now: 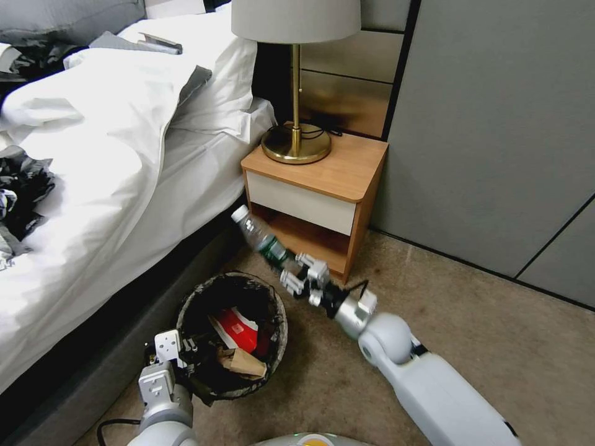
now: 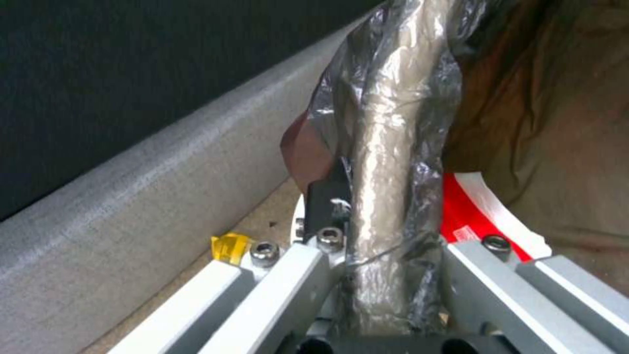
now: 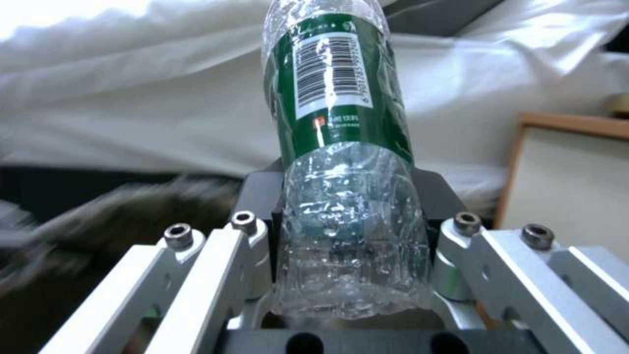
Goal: Pick up the trash bin, then pick up the garbage from the floor and place it into the trash bin.
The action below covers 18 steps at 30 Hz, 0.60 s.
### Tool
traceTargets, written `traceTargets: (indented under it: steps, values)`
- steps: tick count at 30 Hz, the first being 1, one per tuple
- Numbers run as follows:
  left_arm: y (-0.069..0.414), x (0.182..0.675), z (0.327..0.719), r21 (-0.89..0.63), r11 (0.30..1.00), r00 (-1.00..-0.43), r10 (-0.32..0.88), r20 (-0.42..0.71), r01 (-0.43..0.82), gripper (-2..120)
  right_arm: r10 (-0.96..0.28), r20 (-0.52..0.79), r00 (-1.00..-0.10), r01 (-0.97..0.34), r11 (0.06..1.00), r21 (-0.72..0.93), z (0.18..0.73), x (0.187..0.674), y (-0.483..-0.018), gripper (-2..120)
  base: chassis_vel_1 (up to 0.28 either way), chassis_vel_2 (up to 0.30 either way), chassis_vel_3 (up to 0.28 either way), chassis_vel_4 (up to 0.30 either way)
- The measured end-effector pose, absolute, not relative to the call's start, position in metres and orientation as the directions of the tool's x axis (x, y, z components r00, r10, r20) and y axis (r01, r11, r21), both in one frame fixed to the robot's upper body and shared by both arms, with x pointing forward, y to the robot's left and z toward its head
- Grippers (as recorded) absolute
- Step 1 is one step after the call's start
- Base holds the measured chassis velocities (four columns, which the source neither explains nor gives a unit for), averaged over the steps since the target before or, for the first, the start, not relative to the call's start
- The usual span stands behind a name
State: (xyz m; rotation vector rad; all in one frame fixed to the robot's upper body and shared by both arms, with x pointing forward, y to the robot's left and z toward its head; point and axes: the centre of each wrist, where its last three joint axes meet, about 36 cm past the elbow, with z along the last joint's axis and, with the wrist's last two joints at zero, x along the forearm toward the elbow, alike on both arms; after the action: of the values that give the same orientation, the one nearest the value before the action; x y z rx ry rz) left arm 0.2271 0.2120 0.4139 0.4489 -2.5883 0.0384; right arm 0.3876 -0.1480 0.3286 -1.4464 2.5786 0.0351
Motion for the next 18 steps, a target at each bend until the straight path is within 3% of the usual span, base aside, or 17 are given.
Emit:
traceTargets:
  steps: [8,18]
  values:
    - [0.210,0.225,0.421,0.046,0.946,-0.821,-0.302,0.484,-0.321,0,-0.867,-0.063,-0.494,-0.865,0.498,-0.063,0.283,0.355,-0.157,29,0.000,0.000,0.000,0.000]
    - [0.205,0.220,0.426,0.037,0.945,-0.822,-0.300,0.484,-0.324,0,-0.860,-0.026,-0.510,-0.859,0.511,-0.020,0.252,0.361,-0.136,29,0.000,0.000,0.000,0.000]
